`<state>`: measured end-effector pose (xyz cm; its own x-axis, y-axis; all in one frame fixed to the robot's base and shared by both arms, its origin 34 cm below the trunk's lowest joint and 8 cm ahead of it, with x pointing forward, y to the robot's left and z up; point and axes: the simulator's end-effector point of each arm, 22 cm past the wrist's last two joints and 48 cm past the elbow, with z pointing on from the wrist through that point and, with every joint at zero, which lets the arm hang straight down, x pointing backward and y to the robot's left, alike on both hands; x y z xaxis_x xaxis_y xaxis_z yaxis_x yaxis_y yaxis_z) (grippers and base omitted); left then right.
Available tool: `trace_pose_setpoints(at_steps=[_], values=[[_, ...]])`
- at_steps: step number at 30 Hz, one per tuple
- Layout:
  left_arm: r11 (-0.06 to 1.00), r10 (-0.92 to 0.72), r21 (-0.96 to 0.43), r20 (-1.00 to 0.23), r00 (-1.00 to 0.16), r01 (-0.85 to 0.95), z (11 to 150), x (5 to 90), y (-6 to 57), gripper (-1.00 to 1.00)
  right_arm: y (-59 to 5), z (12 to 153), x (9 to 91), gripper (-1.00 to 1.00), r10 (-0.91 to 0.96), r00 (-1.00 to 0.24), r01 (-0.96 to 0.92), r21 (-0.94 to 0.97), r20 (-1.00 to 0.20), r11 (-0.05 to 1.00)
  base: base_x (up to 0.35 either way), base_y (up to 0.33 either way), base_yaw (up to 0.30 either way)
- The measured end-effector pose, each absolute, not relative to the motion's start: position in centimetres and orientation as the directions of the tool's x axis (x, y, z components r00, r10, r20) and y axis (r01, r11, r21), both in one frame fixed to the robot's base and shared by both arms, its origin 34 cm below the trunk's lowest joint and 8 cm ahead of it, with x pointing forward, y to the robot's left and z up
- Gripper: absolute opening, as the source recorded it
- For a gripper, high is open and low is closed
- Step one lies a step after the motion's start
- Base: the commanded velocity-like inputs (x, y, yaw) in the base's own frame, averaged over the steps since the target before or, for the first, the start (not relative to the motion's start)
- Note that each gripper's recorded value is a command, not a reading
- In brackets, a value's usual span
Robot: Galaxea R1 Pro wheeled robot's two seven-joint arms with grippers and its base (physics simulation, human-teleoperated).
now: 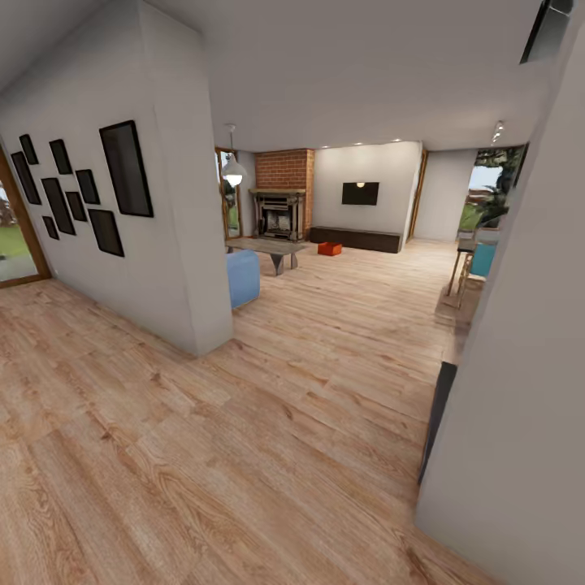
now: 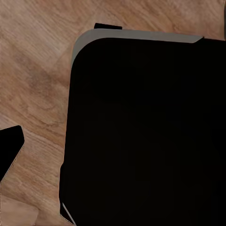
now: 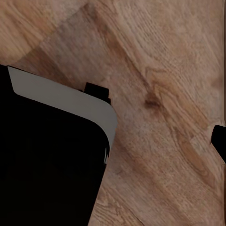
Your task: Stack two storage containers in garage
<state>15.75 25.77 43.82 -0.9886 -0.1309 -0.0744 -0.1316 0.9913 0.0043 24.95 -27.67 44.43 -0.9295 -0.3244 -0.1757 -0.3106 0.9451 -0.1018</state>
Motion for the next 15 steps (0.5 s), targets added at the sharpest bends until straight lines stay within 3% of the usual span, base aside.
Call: trace_pose_setpoints(at_steps=[15], values=[[0.991,-0.13,0.004,-0.075,-0.989,-0.131,43.82,15.76,25.77,1.0,-27.55,44.43,24.96,1.0,-0.325,-0.929,-0.312,-0.101,-0.176,0.945,0.321,0.0,0.0]])
